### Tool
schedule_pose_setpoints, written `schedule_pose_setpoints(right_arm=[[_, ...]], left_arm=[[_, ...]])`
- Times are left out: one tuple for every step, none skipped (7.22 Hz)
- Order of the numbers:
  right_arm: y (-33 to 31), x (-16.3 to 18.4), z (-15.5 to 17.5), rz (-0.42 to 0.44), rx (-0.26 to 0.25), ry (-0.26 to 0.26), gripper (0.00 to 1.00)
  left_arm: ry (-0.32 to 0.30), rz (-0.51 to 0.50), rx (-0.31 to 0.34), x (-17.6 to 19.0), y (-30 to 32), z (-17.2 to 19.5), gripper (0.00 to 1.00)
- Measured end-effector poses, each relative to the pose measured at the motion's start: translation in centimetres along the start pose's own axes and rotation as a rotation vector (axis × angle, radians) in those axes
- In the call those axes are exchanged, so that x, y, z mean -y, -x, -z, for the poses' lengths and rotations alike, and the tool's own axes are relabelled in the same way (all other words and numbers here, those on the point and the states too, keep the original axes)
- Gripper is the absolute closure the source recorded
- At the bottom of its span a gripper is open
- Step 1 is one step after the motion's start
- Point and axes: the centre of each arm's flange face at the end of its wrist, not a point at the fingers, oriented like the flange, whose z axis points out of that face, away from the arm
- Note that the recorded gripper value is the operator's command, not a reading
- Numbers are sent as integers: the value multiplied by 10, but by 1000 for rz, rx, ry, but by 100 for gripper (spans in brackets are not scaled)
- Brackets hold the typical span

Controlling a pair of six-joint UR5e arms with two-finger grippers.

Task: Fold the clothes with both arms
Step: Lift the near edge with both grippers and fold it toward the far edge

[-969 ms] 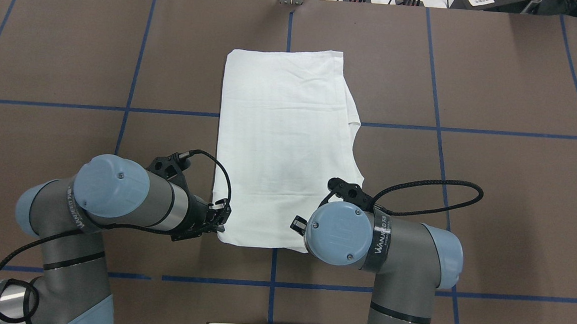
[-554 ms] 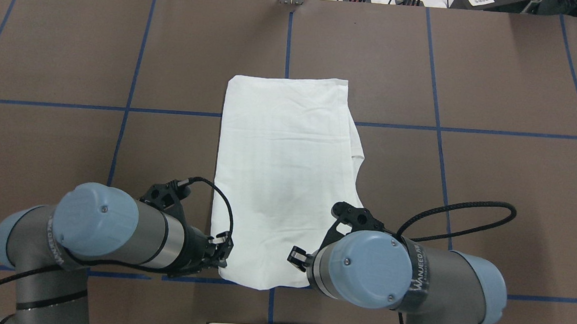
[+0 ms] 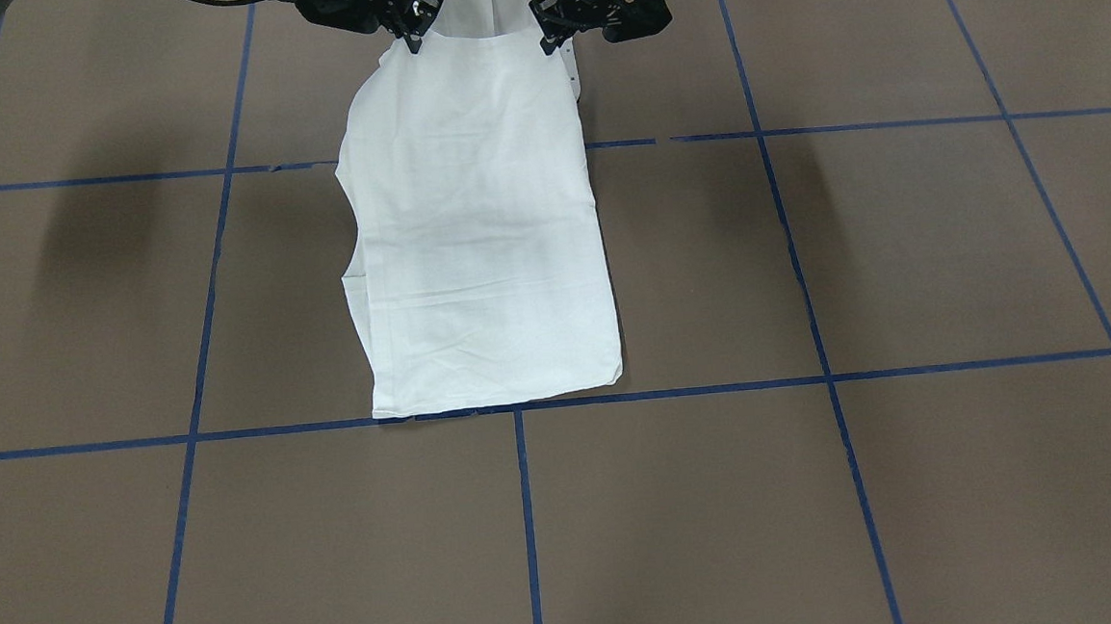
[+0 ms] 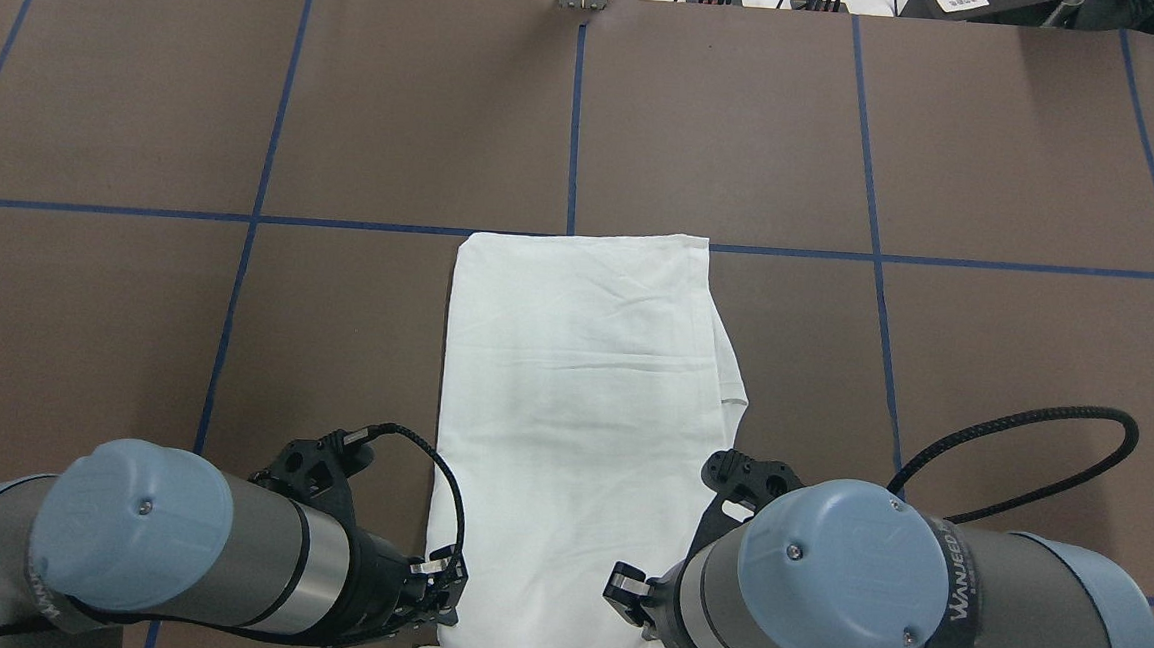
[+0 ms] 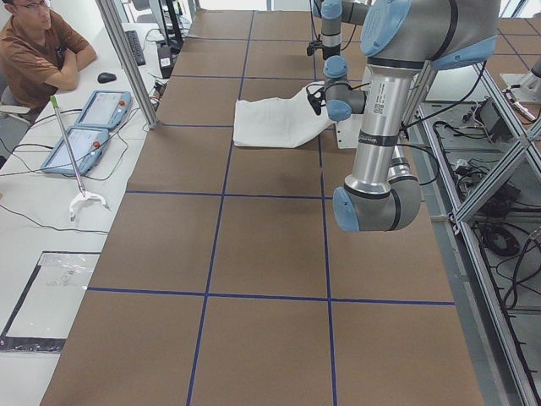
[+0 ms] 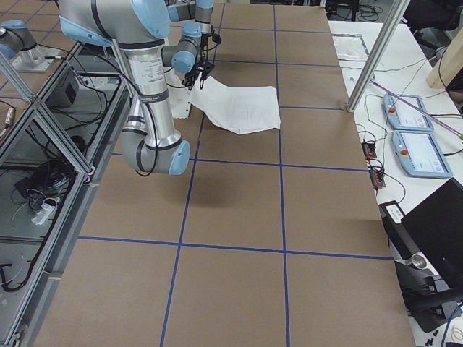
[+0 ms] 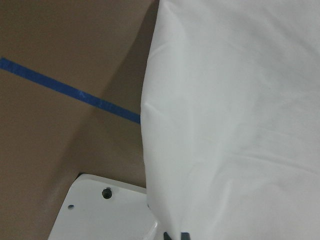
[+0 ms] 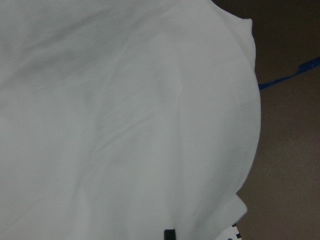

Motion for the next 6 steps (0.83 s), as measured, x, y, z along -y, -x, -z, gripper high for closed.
schedule_pose_setpoints(right_arm=[[4,9,3,-3,8,-17,100],[11,25,13,-12,29,-44,100],[19,45,25,-22,52,-75,100],[28,67,33,-16,66,-110,100],[39,91,34,-7,76,-144,100],[51,118,32,-12,97,-177,100]], left_arm=[[-12,1,-12,6,-4,7,100],[-39,6,-32,21,-10,17,100],[-77,6,-55,40,-18,30,100],[-120,-6,-79,63,-26,46,100],[-158,-16,-97,85,-33,60,100],[-189,-16,-109,107,-45,66,100]])
